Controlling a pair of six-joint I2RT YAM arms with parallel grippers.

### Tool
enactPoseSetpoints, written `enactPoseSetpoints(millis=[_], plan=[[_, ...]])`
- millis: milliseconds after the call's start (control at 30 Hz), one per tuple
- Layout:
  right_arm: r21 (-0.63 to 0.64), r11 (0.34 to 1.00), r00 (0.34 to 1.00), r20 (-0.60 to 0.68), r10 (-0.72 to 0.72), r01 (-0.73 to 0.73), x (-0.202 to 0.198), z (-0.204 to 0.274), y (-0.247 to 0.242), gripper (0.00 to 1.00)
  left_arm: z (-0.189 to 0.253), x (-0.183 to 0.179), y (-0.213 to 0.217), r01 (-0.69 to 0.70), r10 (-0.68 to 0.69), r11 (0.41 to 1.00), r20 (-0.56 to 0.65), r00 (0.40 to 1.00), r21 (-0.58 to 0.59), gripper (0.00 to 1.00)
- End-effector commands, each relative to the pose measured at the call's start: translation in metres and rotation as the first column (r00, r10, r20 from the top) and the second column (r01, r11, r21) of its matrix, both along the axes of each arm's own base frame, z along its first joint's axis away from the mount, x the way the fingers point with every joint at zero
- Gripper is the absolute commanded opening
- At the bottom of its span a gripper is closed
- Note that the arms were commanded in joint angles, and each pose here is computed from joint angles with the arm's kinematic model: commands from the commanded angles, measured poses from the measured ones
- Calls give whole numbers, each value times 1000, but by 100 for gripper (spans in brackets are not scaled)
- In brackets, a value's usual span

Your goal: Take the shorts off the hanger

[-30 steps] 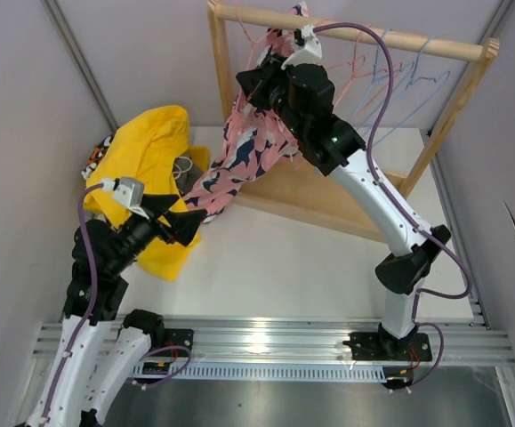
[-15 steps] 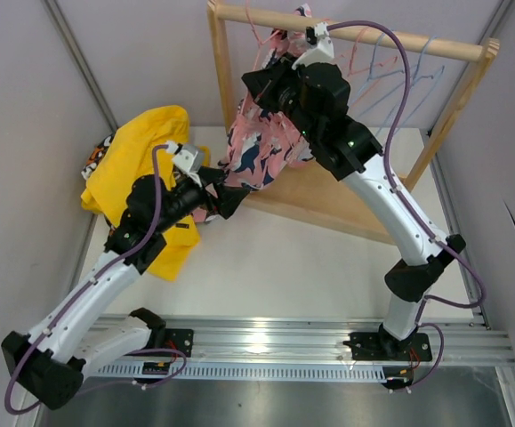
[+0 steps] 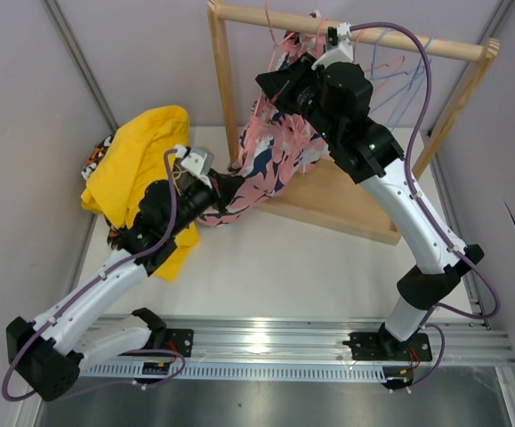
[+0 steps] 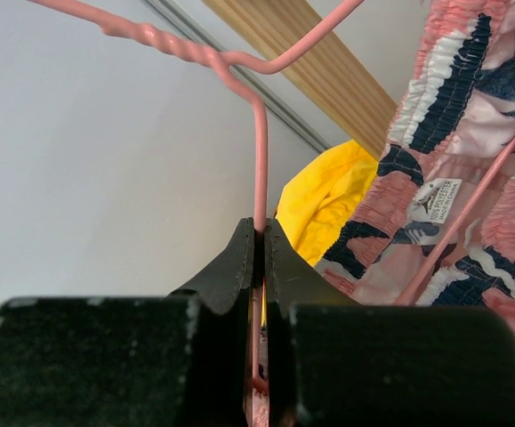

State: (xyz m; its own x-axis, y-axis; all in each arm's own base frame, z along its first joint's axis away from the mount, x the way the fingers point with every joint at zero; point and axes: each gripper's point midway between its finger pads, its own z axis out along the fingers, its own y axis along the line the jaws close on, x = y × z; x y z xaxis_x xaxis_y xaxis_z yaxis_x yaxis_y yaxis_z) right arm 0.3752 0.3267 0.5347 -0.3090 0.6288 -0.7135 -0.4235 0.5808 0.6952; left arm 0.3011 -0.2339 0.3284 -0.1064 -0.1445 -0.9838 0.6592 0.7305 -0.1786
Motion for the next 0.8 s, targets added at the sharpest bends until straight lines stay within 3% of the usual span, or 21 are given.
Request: enactPoseSetpoints(millis=[0, 200, 233, 267, 300, 333, 400, 767], plan=[[116, 993, 992, 124, -9, -5, -21, 58, -24, 0, 32, -37, 0, 30, -24, 998, 108, 994, -60, 0], [121, 993, 992, 122, -20, 5, -18, 60, -32, 0, 25, -75, 19, 27, -17, 995, 110, 994, -91, 0], [123, 992, 992, 124, -19, 4, -19, 61, -33, 0, 26, -80, 27, 8, 1, 996, 110, 994, -87, 7], [124, 992, 992, 125, -19, 3, -20, 62, -34, 0, 27, -81, 31, 1, 8, 997, 117, 993, -80, 23], [125, 992, 992, 123, -19, 3, -19, 61, -33, 0, 28, -82, 35, -9, 18, 998, 134, 991, -67, 57], [127, 992, 992, 125, -19, 3, -20, 62, -34, 0, 35, -83, 40, -30, 41, 997, 149, 988, -75, 72], [136, 991, 992, 122, -13, -4, -20, 63, -33, 0, 38, -78, 46, -67, 77, 996, 166, 983, -62, 87], [165, 985, 993, 111, 33, -51, -29, 67, -31, 0, 23, -9, 11, -142, 115, 984, 218, 969, 112, 85]])
